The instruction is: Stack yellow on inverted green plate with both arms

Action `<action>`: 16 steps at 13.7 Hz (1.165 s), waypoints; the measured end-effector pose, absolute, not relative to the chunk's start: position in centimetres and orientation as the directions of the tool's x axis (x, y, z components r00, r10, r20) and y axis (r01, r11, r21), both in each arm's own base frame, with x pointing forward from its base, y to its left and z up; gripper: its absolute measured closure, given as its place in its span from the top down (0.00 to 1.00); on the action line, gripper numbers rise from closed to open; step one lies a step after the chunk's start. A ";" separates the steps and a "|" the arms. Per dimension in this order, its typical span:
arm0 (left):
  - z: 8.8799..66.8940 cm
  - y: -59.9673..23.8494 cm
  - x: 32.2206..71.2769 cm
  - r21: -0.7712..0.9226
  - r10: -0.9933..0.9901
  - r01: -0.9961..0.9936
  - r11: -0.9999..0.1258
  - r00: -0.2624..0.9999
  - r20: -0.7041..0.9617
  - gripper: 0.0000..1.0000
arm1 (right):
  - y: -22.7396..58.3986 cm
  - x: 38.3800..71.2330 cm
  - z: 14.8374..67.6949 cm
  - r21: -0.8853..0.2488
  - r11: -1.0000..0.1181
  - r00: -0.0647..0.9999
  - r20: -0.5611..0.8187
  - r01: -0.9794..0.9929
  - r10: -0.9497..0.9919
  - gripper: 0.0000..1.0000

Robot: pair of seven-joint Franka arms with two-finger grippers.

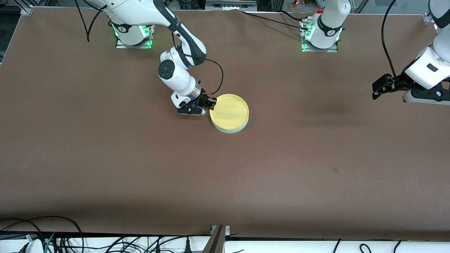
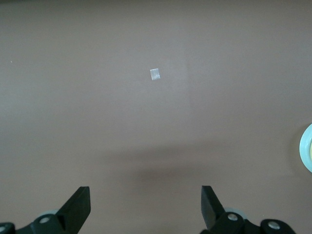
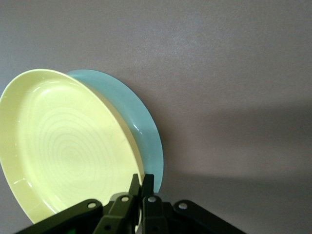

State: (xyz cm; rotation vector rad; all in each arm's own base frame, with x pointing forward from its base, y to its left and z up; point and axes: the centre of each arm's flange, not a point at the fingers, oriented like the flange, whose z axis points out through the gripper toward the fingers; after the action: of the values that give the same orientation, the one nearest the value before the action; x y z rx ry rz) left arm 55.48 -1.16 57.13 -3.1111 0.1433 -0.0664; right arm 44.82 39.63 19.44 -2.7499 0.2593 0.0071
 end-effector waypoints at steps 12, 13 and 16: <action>58.0 -3.0 56.6 -0.031 -0.131 -0.130 -0.991 0.989 0.060 1.00 | 37.1 50.3 23.4 -0.338 -0.914 0.975 -0.087 -0.224 -0.206 0.72; 58.0 -3.0 56.6 -0.031 -0.132 -0.130 -0.991 0.989 0.060 1.00 | 35.7 52.2 25.4 -0.317 -0.921 0.974 -0.107 -0.225 -0.201 0.81; 58.1 -3.4 56.6 -0.031 -0.140 -0.138 -0.990 0.988 0.061 1.00 | 30.4 57.2 32.0 -0.201 -0.961 0.977 -0.139 -0.190 -0.164 1.00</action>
State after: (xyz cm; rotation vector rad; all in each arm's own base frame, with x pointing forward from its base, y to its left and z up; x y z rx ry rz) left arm 56.59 -3.43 58.07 -3.1061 0.2174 -0.0981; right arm 57.19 30.42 31.99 -2.9097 0.2638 0.1780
